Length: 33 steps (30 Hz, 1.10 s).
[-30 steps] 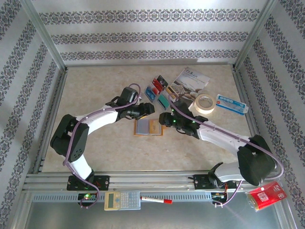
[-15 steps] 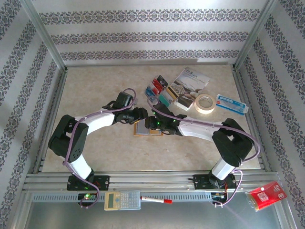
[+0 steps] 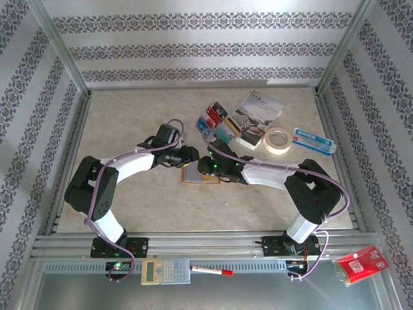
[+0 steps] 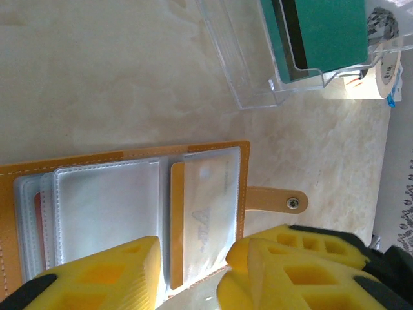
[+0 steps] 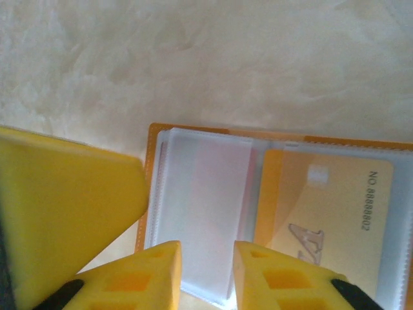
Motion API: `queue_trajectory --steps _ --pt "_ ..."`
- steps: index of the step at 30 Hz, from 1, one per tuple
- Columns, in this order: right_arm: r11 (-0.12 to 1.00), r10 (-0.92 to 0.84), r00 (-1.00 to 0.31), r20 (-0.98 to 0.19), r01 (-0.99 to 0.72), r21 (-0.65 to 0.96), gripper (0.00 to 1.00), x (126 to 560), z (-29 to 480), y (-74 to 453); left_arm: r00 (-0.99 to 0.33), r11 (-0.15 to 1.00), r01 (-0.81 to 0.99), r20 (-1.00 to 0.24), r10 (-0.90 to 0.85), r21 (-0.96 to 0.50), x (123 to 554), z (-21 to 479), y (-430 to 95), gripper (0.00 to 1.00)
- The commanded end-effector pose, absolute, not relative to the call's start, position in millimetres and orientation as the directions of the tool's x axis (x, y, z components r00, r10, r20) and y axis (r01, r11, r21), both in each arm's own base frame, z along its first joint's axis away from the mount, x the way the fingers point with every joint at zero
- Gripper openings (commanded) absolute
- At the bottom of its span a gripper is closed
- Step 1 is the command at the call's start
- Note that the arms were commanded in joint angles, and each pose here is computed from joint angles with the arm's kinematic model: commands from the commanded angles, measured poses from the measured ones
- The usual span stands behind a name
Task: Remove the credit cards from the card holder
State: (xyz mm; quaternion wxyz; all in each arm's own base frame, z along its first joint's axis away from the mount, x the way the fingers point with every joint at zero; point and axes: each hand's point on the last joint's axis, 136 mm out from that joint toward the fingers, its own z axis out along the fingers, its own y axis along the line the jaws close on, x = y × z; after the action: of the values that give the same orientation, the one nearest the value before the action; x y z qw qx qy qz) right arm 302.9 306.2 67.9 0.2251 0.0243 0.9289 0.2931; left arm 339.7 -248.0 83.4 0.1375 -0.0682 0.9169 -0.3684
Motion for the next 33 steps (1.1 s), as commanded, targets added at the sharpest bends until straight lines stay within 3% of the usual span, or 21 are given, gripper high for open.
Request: queue_trajectory --steps 1,10,21,33 --pt "0.831 0.201 -0.901 -0.385 -0.051 0.553 0.27 307.2 56.6 300.9 -0.965 0.749 -0.013 -0.189 -0.184 -0.662 323.7 75.8 -243.2 0.39" --pt "0.899 0.22 -0.894 -0.389 0.032 0.437 0.27 310.7 33.4 269.3 -0.978 0.74 -0.024 -0.139 -0.158 -0.672 318.0 56.9 -252.7 0.32" --pt "0.9 0.248 -0.904 -0.347 0.082 0.428 0.23 310.3 14.4 257.6 -0.983 0.722 -0.02 -0.117 -0.14 -0.692 320.8 49.2 -270.4 0.24" --pt "0.893 0.254 -0.926 -0.28 0.113 0.437 0.21 296.6 -9.5 255.3 -0.986 0.71 -0.022 -0.102 -0.132 -0.703 323.5 42.2 -280.6 0.23"
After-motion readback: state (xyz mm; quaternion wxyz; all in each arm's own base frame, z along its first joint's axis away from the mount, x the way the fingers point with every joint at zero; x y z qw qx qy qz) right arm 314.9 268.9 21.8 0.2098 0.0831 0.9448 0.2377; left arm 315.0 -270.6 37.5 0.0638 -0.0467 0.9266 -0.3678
